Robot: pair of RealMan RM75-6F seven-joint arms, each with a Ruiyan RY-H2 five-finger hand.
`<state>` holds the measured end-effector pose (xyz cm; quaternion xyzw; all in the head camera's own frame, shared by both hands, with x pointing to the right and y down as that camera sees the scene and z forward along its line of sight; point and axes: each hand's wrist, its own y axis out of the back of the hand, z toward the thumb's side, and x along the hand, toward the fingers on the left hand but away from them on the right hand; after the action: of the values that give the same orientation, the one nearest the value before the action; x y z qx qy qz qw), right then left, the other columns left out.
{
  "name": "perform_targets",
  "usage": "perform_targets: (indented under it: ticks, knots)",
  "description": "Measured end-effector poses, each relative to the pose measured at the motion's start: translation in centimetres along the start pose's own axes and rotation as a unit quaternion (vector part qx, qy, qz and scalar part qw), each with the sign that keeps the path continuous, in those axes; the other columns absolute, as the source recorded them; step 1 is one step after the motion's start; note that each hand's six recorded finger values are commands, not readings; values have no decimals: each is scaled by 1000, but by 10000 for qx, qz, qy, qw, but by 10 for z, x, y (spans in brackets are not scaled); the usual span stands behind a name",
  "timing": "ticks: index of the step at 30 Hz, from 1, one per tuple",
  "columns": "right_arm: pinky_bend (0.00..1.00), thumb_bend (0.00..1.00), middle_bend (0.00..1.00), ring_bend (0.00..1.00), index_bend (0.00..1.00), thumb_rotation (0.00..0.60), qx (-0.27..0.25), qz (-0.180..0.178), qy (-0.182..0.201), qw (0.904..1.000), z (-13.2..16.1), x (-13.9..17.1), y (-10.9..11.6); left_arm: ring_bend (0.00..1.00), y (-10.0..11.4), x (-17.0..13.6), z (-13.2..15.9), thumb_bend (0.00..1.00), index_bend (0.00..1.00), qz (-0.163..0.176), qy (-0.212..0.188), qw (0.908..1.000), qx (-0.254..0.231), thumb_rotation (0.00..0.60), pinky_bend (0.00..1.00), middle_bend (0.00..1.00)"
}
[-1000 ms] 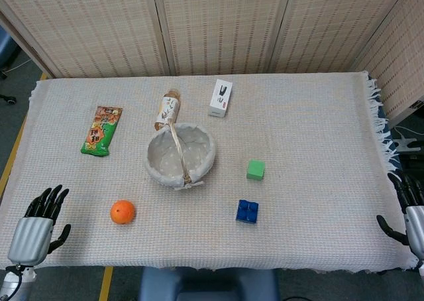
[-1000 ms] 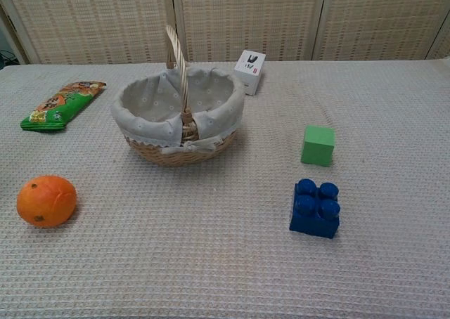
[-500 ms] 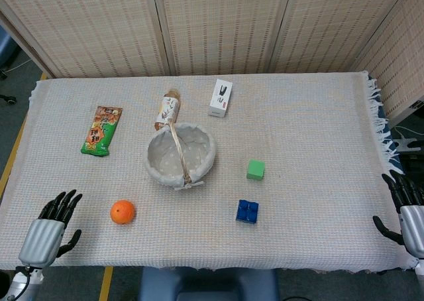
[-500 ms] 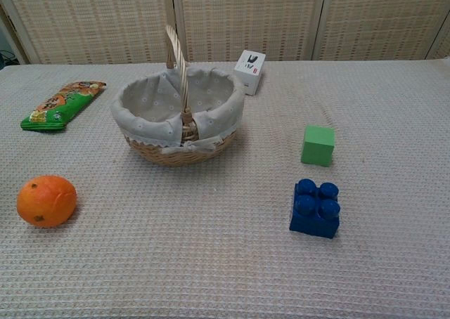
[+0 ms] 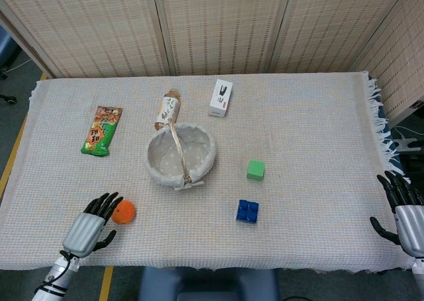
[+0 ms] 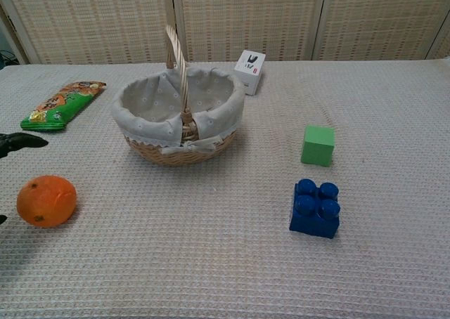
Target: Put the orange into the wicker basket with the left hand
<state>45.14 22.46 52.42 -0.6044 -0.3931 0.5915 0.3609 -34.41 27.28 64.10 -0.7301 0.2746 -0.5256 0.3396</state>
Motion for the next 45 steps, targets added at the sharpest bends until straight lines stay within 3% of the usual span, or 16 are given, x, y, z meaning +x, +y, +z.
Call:
perform_targets:
  ticks: [15,20,26,34,38,45]
  knots:
    - [134,170,0,0,0,600,-1,-7,15,10000,0,0,0,2,-28,27,6,352,23,-371,76,9992,-133,600,129,0]
    - [134,170,0,0,0,600,-5,-8,26,10000,1,0,0,64,-31,29,10,354,84,-400,54,9991,-126,600,129,27]
    - [134,170,0,0,0,600,3,14,42,10000,1,1,-1,185,-40,37,12,355,198,-381,133,9992,-79,600,149,133]
    - [134,171,0,0,0,600,-7,16,30,10000,1,0,-1,379,-45,48,9,358,399,-64,311,9995,-30,600,309,311]
    - [134,170,0,0,0,600,-5,23,43,10000,1,1,-1,439,-39,49,11,358,437,138,300,9994,-58,600,375,369]
    - [134,170,0,0,0,600,9,77,68,9999,2,2,-2,453,-4,59,5,361,445,719,310,9966,261,600,407,382]
